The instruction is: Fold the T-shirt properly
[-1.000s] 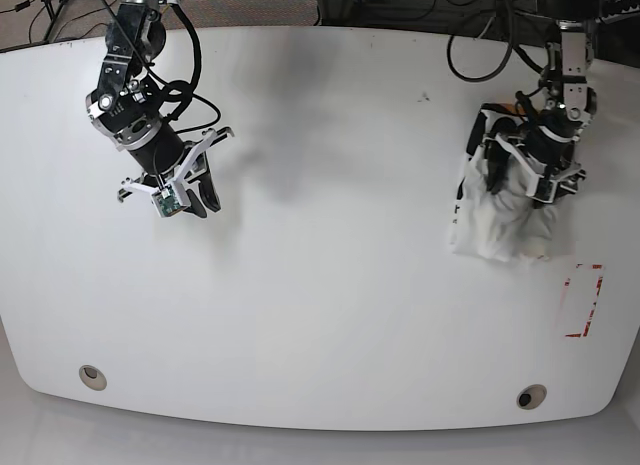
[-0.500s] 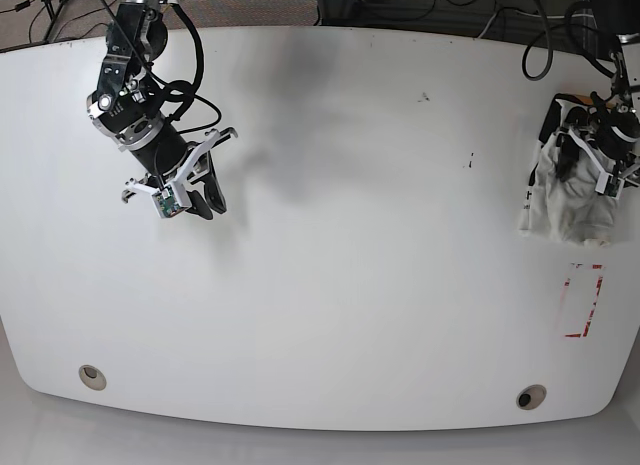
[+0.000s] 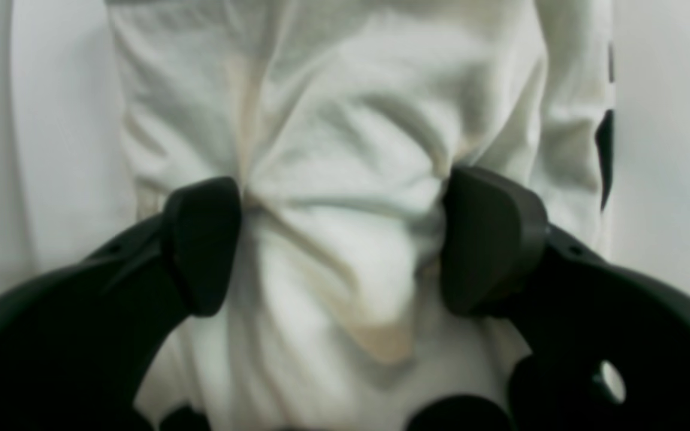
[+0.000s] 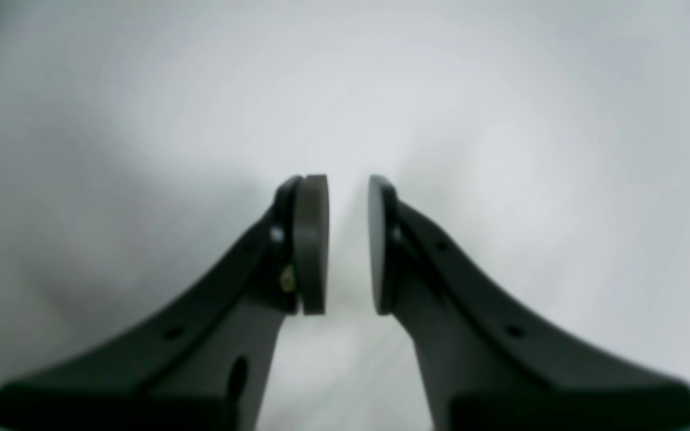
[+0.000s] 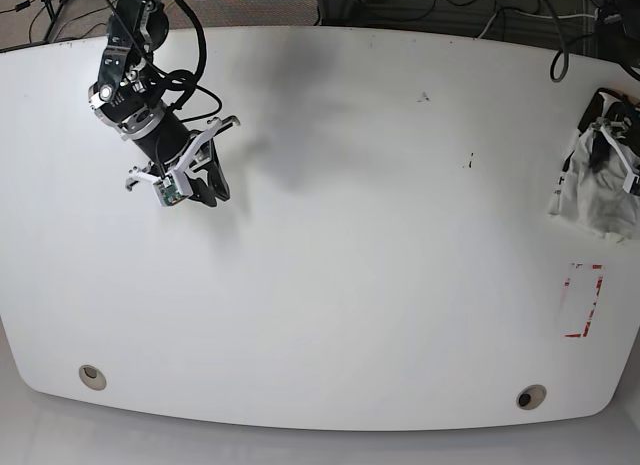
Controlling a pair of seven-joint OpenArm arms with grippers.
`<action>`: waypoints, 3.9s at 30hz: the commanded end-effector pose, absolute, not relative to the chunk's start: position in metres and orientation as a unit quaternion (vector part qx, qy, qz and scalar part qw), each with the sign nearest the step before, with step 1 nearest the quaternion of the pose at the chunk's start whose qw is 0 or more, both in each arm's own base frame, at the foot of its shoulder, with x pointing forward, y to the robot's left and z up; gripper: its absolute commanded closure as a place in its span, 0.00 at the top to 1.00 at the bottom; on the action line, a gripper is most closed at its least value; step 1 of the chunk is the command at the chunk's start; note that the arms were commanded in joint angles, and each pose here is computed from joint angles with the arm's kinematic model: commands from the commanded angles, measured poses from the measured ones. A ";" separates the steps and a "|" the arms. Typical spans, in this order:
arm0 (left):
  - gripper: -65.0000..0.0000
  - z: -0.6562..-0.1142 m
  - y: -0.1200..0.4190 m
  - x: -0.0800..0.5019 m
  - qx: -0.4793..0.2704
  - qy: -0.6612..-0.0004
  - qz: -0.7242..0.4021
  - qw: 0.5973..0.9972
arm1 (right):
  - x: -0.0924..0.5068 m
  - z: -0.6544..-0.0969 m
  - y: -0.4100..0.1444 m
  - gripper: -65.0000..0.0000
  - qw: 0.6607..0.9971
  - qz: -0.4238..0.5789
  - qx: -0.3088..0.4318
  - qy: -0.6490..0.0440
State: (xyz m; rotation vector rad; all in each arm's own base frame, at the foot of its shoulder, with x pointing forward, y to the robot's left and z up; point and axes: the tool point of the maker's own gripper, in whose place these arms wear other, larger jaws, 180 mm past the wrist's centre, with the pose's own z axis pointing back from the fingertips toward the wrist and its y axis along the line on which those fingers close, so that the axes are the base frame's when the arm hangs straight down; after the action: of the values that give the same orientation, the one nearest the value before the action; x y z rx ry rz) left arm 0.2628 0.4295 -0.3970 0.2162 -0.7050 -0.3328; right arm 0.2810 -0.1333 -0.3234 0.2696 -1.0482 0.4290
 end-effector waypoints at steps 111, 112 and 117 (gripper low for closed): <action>0.54 -0.588 0.186 -0.089 -0.112 -0.108 0.048 0.987 | -0.092 -0.566 -0.124 0.17 0.968 -0.037 0.218 -0.114; 0.54 -0.593 0.184 -0.084 -0.115 -0.108 0.054 0.986 | -0.089 -0.569 -0.124 0.17 0.969 -0.038 0.218 -0.113; 0.54 -0.611 0.188 -0.080 -0.121 -0.087 0.072 0.986 | -0.080 -0.588 -0.131 0.17 0.977 -0.030 0.186 -0.100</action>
State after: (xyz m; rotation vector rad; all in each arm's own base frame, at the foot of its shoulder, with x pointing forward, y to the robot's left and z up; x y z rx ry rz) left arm -0.0758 0.1816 -0.6080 -0.2418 -0.1860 0.1344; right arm -0.0752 -0.1257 -0.5846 0.3980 -0.2142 -0.0606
